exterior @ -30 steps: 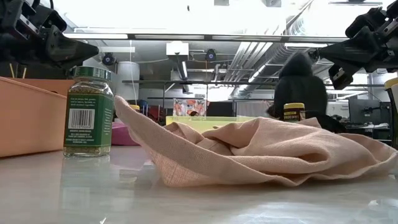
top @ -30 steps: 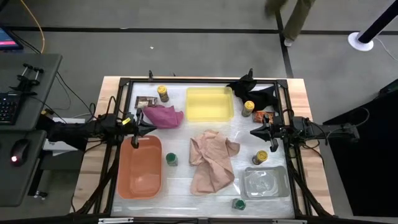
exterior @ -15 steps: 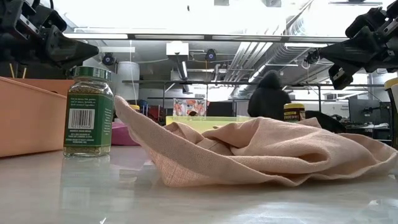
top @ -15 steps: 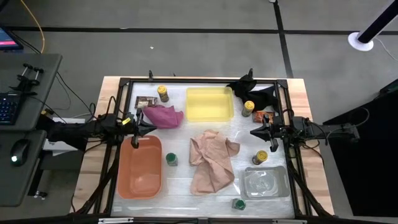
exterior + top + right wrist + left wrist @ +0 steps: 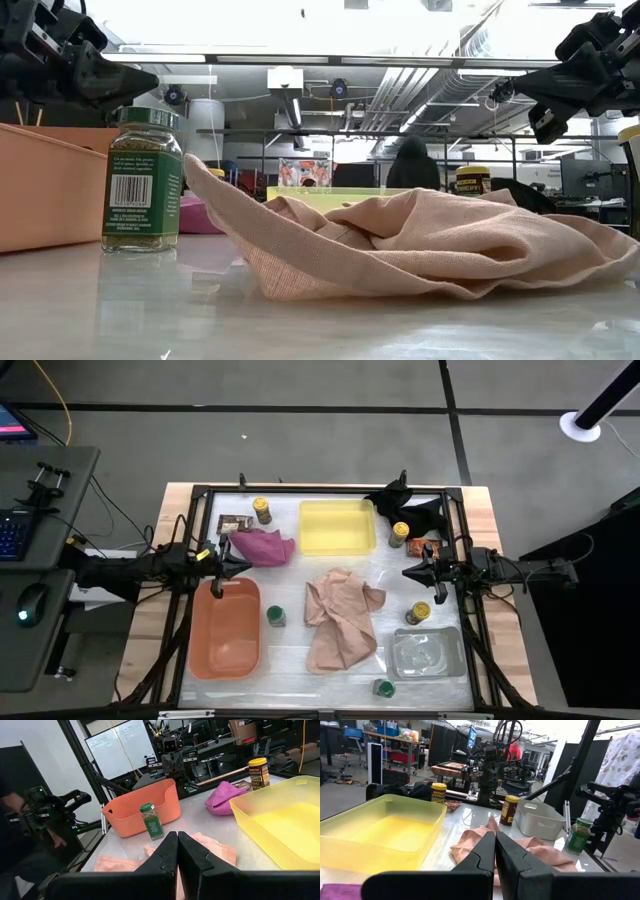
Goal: Sort spices by type
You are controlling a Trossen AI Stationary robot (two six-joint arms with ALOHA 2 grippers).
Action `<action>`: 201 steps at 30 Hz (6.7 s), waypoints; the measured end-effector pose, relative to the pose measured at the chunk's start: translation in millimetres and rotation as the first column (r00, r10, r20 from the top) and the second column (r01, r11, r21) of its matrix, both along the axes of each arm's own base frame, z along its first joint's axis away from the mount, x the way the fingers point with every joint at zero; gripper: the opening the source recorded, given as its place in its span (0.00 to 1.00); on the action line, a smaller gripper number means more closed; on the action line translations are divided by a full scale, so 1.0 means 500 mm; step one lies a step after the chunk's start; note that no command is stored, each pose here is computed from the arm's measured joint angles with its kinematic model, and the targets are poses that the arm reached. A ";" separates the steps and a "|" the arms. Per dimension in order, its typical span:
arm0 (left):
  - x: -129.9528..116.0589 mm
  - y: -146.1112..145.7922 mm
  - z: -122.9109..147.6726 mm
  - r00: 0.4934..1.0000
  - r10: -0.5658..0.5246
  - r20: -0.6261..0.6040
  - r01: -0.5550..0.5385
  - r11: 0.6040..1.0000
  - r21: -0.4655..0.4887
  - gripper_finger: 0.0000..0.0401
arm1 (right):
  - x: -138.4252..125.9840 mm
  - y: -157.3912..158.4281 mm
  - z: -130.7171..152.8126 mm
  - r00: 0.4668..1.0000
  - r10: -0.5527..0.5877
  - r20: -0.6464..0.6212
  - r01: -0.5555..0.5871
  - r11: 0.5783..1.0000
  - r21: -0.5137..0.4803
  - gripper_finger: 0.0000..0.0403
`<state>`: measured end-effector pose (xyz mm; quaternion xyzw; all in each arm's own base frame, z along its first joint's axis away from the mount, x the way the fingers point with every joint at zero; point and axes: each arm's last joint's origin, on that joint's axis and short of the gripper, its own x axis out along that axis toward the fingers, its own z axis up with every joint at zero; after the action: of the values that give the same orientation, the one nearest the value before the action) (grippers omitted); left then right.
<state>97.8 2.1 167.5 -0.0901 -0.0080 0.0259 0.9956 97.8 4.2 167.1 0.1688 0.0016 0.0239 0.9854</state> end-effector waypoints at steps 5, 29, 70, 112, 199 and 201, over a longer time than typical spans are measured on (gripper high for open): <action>0.000 0.000 0.000 1.000 0.000 0.000 0.000 1.000 0.000 0.00 | 0.000 0.000 0.000 1.000 0.000 0.000 0.000 1.000 0.000 0.00; 0.000 0.000 0.000 1.000 0.000 0.000 0.000 1.000 0.000 0.00 | 0.000 0.000 0.000 1.000 0.000 0.000 0.000 1.000 0.000 0.00; 0.000 0.000 0.000 1.000 0.000 0.000 0.000 1.000 0.000 0.00 | 0.228 -0.255 0.235 0.197 -0.412 -0.890 0.723 0.674 -0.152 0.84; 0.000 0.000 0.000 1.000 0.000 0.000 0.000 1.000 0.000 0.00 | 0.216 -0.319 0.093 0.036 -0.148 -0.988 0.717 0.693 -0.078 0.77; 0.000 0.000 0.000 1.000 0.000 0.000 0.000 1.000 0.000 0.00 | 0.520 -0.432 0.317 0.141 -0.252 -0.957 0.238 0.947 -0.214 0.75; 0.000 0.000 0.000 1.000 0.000 0.001 0.000 1.000 0.000 0.00 | 0.506 -0.401 0.337 0.160 -0.260 -0.952 0.202 0.953 -0.226 0.75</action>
<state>97.8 2.1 167.7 -0.0901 -0.0084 0.0258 0.9956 351.0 -196.3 335.8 0.1213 0.5970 -0.2375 0.7566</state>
